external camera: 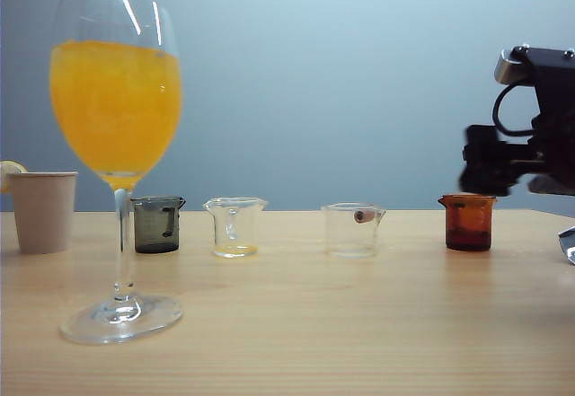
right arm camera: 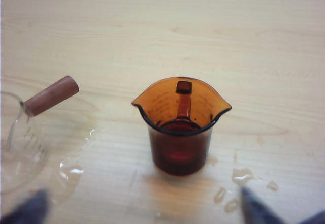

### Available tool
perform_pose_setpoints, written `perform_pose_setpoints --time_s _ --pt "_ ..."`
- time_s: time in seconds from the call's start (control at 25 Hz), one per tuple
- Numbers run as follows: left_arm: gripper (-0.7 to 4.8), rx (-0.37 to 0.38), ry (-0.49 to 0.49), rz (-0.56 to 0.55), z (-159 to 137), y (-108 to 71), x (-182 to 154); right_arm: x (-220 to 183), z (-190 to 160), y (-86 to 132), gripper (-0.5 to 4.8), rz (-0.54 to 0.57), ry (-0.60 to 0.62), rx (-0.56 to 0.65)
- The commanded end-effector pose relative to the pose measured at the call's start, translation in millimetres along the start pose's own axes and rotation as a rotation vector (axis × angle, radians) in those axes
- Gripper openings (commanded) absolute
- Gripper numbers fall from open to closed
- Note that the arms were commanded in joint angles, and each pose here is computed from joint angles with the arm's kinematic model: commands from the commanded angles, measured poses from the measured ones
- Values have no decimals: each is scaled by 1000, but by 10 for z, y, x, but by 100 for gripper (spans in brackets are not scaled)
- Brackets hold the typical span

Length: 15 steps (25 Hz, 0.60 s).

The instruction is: Pick up the fourth measuring cup from the left, pour the grenadine inside into the goblet, and finally put the measuring cup back in its original place.

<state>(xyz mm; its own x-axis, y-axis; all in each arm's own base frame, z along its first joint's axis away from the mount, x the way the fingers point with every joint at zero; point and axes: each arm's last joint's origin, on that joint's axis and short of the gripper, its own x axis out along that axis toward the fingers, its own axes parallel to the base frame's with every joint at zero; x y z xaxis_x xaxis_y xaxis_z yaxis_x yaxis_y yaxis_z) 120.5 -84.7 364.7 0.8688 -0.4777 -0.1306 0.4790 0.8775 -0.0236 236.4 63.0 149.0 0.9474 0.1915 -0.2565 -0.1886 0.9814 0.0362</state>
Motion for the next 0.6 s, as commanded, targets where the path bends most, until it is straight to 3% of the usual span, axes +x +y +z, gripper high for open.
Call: perform_pose_setpoints --time_s 0.04,0.4,0.6 --pt "-4 -3 -21 3 36 3 -15 79 -14 1 479 0 -56 1" --pt "-4 -3 -23 3 39 3 -15 451 -146 -5 479 -18 -13 0" --pt "-4 -3 -23 3 39 3 -15 530 -112 -186 479 -50 -15 17"
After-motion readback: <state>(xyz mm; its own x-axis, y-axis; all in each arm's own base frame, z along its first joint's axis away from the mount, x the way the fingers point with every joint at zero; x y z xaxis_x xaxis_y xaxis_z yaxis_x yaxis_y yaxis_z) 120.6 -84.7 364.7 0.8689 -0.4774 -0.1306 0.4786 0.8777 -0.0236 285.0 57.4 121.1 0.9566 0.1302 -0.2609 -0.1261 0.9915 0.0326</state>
